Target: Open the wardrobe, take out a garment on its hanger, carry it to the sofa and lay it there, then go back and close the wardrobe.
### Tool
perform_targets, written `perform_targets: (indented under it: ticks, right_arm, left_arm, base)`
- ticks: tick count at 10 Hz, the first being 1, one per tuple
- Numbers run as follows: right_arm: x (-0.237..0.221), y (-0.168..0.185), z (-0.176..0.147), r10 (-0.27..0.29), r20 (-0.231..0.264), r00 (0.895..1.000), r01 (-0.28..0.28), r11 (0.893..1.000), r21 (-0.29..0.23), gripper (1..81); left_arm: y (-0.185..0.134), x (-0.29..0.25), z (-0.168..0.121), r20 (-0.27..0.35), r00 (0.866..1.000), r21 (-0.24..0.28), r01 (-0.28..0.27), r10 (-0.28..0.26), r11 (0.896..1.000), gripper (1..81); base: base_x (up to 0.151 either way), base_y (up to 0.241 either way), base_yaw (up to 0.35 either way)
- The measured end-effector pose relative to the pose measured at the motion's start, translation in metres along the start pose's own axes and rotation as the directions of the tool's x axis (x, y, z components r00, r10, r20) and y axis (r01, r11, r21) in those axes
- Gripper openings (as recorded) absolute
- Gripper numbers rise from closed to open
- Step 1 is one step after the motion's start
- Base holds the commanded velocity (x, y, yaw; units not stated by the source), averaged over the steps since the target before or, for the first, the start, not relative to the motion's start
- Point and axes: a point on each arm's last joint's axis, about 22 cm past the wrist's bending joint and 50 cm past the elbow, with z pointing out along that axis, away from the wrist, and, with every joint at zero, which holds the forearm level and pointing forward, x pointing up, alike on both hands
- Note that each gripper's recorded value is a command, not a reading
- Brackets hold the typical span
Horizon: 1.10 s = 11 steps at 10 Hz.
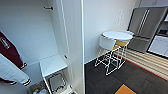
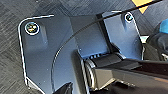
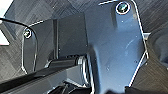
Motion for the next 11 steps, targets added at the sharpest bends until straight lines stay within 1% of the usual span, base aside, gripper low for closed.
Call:
perform_targets:
  ticks: [3,7,9,10,11]
  right_arm:
    - [0.0002,0.0068,-0.0013,-0.001,0.0,1.0,0.001,1.0,-0.01,81.1]
    - [0.0016,0.0072,-0.0013,-0.002,-0.004,1.0,0.002,1.0,-0.011,81.1]
    - [-0.0027,0.0077,-0.0015,-0.002,0.007,1.0,0.002,1.0,-0.012,81.1]
    - [0.0022,0.0077,-0.0014,-0.003,-0.003,1.0,0.003,1.0,-0.012,81.1]
    - [-0.0002,0.0074,-0.0014,-0.002,0.001,1.0,0.002,1.0,-0.011,81.1]
  left_arm:
    - [0.0019,-0.0001,0.0004,0.0,1.0,-0.003,-0.001,0.001,1.0,81.1]
    - [0.0035,0.0,0.001,0.0,1.0,-0.003,-0.001,0.001,1.0,81.1]
    - [0.0033,-0.0002,0.0011,0.001,1.0,-0.001,-0.001,0.001,1.0,81.1]
    - [0.0045,-0.0018,0.0015,0.003,1.0,0.0,-0.003,0.003,1.0,81.1]
    - [0.005,-0.0017,0.0019,0.004,1.0,0.003,-0.003,0.003,1.0,81.1]
  base:
    - [0.0,0.0,0.337]
    - [0.0,0.0,0.337]
    - [0.0,0.0,0.337]
    - [0.0,0.0,0.337]
    - [0.0,0.0,0.337]
